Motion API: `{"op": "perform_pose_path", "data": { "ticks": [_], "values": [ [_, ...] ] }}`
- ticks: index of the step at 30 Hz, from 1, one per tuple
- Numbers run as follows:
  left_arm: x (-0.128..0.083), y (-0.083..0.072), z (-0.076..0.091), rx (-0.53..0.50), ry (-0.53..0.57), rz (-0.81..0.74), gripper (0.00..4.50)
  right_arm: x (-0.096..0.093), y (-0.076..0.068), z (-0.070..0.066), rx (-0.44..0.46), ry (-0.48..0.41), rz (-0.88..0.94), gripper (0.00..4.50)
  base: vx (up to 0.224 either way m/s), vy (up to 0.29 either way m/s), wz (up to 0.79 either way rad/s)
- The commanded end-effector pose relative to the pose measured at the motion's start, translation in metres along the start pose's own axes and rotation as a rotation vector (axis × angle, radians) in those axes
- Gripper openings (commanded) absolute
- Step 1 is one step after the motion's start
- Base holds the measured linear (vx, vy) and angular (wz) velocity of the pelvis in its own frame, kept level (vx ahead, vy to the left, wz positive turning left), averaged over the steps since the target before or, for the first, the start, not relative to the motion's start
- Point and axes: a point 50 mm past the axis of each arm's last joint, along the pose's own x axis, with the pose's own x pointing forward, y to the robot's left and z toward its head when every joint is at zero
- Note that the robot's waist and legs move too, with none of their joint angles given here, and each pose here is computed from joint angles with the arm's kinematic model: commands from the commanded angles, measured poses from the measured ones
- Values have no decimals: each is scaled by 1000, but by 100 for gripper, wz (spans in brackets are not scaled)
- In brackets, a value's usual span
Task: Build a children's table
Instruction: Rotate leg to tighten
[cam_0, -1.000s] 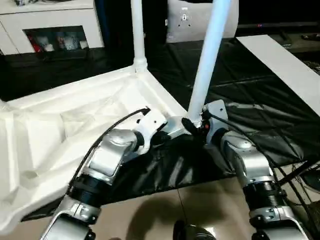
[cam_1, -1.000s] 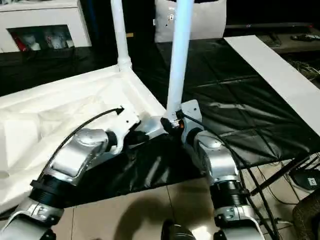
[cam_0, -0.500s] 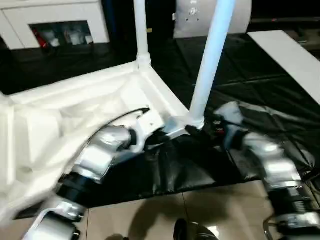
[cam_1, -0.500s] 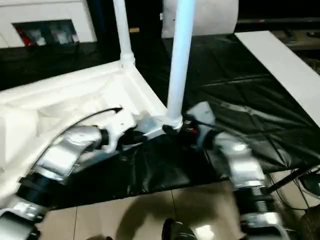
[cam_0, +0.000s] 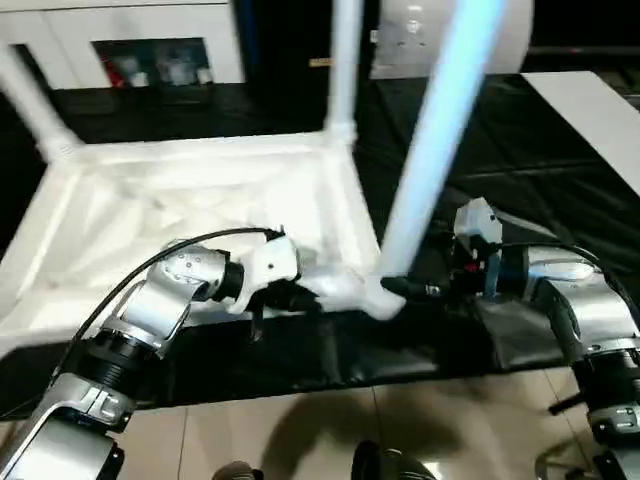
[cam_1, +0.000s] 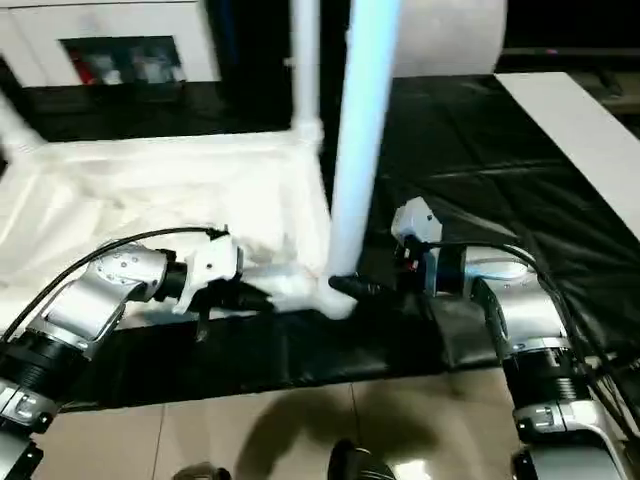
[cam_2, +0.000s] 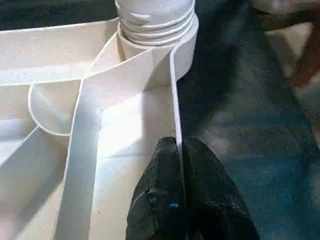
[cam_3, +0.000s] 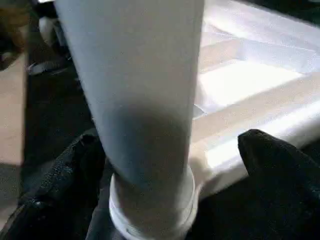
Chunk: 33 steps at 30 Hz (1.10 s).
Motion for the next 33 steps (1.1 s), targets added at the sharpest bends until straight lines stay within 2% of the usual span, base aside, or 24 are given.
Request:
{"op": "perform_pose_path", "data": {
  "ticks": [1,3,10,13,14,21,25,26,33],
  "values": [
    [5,-7,-2,47,49,-118,0,-1,1,6,-23,17,85,446,0,0,0],
    [5,-7,-3,51,51,-131,0,0,2,6,-15,17,105,446,0,0,0],
    [3,-9,-2,74,49,-182,0,4,7,4,26,42,217,371,0,0,0],
    [2,-9,-3,77,54,-188,0,3,8,3,43,55,247,367,0,0,0],
    [2,-8,-4,77,56,-188,0,2,8,3,48,59,257,343,0,0,0],
    [1,-9,-5,71,61,-193,0,0,9,3,72,61,280,279,0,0,0],
    [1,-9,-5,70,58,-201,0,0,9,3,86,52,288,261,0,0,0],
    [1,-9,-6,69,59,-201,0,0,9,3,90,51,291,240,0,0,0],
    [0,-9,-7,42,54,-187,0,4,16,1,123,34,308,207,0,0,0]
  ]
}}
